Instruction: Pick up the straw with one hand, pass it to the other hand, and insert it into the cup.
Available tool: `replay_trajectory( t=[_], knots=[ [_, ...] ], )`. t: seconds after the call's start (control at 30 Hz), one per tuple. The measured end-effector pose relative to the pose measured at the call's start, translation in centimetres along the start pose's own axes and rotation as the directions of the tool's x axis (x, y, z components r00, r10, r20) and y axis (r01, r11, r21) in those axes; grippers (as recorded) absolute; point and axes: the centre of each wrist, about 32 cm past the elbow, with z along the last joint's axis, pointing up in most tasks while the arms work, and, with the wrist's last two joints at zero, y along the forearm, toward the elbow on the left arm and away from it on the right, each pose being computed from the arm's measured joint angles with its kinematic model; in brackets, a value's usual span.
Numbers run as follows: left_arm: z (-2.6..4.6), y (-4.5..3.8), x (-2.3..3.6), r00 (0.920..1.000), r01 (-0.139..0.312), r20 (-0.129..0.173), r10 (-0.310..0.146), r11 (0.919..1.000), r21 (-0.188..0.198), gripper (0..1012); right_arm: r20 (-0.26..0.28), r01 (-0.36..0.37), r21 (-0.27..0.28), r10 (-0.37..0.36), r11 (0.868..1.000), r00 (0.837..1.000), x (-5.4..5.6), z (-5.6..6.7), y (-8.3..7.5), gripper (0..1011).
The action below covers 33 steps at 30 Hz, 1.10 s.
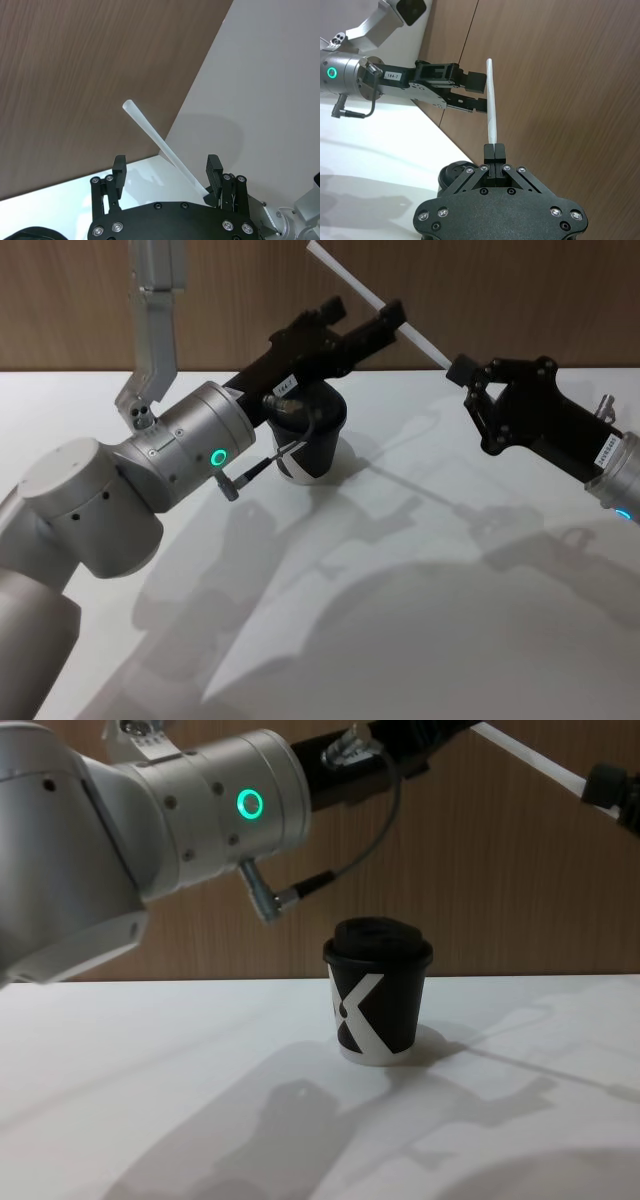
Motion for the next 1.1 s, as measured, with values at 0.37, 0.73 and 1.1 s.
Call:
replay_trajectory(
  t=[0.37,0.73,1.1],
  knots=[
    [-0.78,-1.02,0.45,0.9967,0.014,-0.08,-0.014,0.9999,-0.008,1002,0.0,0.0,0.0,0.0,1.0,1.0,0.0,0.0,0.0,4],
    [-1.18,-1.5,0.73,0.9909,0.029,-0.131,-0.031,0.9994,-0.018,861,0.0,0.0,0.0,0.0,1.0,1.0,0.0,0.0,0.0,5],
    [-1.33,-1.68,0.85,0.9877,0.035,-0.152,-0.038,0.9992,-0.022,528,0.0,0.0,0.0,0.0,1.0,1.0,0.0,0.0,0.0,5]
  ],
)
